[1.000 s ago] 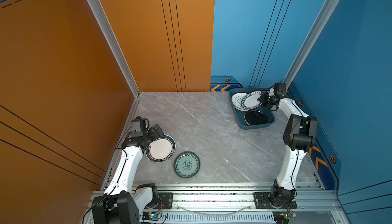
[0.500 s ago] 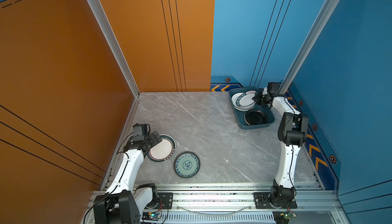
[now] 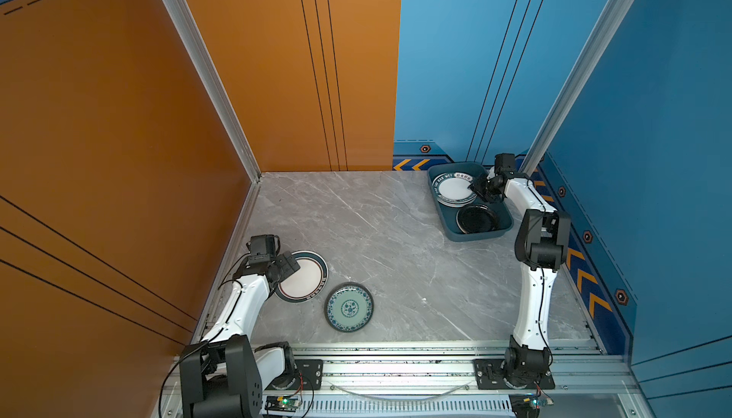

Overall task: Place the plates into the plastic bin on the countertop
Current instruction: Place the plate in the plastic bin.

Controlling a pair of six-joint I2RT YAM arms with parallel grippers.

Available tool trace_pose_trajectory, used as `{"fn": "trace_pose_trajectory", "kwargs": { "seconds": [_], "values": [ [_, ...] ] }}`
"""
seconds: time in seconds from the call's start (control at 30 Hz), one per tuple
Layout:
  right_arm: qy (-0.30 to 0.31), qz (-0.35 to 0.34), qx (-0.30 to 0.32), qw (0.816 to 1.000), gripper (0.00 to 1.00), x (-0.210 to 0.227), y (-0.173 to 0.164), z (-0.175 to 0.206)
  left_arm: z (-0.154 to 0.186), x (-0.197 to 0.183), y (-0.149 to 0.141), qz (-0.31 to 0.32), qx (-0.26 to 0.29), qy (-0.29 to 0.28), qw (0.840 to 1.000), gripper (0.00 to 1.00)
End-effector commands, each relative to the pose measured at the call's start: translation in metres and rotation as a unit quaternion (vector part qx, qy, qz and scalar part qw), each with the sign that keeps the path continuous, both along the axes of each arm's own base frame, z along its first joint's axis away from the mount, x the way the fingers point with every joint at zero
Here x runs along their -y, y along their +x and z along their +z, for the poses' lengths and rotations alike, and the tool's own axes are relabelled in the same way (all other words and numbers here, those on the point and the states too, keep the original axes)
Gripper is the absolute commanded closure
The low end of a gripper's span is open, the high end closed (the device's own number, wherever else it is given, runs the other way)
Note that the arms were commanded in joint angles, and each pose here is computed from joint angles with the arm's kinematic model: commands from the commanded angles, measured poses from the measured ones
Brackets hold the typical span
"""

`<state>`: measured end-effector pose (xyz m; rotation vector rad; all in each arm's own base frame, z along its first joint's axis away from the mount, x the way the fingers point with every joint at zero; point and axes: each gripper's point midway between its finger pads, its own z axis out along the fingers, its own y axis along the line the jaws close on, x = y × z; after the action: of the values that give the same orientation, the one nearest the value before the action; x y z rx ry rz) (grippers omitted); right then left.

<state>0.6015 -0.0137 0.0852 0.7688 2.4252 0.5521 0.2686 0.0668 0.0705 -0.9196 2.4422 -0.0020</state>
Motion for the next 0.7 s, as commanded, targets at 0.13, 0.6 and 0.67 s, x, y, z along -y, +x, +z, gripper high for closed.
{"fn": "trace_pose_trajectory", "kwargs": {
  "seconds": [0.13, 0.6, 0.67],
  "values": [
    [-0.065, 0.008, -0.023, 0.998, 0.52, 0.008, -0.011, 0.007, -0.005, -0.006, -0.005, 0.010, -0.008, 0.008, 1.000, 0.02],
    [-0.149, 0.024, 0.014, 0.988, 0.44, 0.002, -0.043, 0.082, -0.009, -0.013, -0.016, 0.018, -0.036, 0.031, 0.999, 0.02],
    [-0.152, 0.027, 0.035, 0.987, 0.39, -0.004, -0.056, 0.103, -0.012, -0.013, -0.016, 0.021, -0.038, 0.029, 0.999, 0.02]
  ]
}}
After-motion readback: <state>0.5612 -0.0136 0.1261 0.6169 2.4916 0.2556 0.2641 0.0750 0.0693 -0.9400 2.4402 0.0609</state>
